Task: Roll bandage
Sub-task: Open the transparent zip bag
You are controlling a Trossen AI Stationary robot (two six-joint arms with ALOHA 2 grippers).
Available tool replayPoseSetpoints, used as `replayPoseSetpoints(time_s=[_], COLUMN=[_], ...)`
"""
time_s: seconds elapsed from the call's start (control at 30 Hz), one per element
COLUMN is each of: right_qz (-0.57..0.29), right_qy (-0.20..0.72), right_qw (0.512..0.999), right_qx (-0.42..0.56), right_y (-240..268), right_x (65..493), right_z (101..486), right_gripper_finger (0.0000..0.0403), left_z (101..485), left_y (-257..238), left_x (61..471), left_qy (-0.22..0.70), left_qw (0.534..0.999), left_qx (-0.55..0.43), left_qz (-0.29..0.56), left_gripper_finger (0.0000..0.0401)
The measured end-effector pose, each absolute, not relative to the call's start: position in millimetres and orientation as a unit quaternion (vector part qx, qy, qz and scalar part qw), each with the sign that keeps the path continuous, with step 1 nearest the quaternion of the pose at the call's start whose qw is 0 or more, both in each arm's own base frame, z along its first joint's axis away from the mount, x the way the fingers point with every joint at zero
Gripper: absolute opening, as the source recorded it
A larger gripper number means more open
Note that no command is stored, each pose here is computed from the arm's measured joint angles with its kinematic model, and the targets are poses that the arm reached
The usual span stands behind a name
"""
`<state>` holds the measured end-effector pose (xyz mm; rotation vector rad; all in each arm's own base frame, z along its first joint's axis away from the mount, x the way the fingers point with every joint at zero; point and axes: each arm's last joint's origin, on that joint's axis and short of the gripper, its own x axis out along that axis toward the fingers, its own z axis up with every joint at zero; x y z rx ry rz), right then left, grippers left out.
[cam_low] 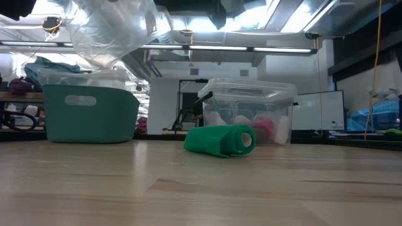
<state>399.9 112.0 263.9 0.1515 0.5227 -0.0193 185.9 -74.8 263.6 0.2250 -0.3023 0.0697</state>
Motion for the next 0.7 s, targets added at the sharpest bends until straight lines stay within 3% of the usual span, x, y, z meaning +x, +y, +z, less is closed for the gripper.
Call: replayPoseSetpoints(time_s=[0.3, 0.7], right_qz=[-0.010, 0.004], right_qy=[0.306, 0.300], right_qw=[0.948, 0.949], right_qx=[0.088, 0.095], right_y=[111.3, 112.4], right_x=[394.9, 396.1], right_z=[256.0, 256.2], right_gripper_finger=[0.0026, 0.0027], left_z=[263.5, 264.1], left_y=[-74.9, -74.9], left_x=[185.9, 185.9], left_qy=[-0.150, -0.149], left_qw=[0.981, 0.981], left_qx=[0.121, 0.115], left_qz=[0.035, 0.034], left_gripper_finger=[0.0000, 0.0000])
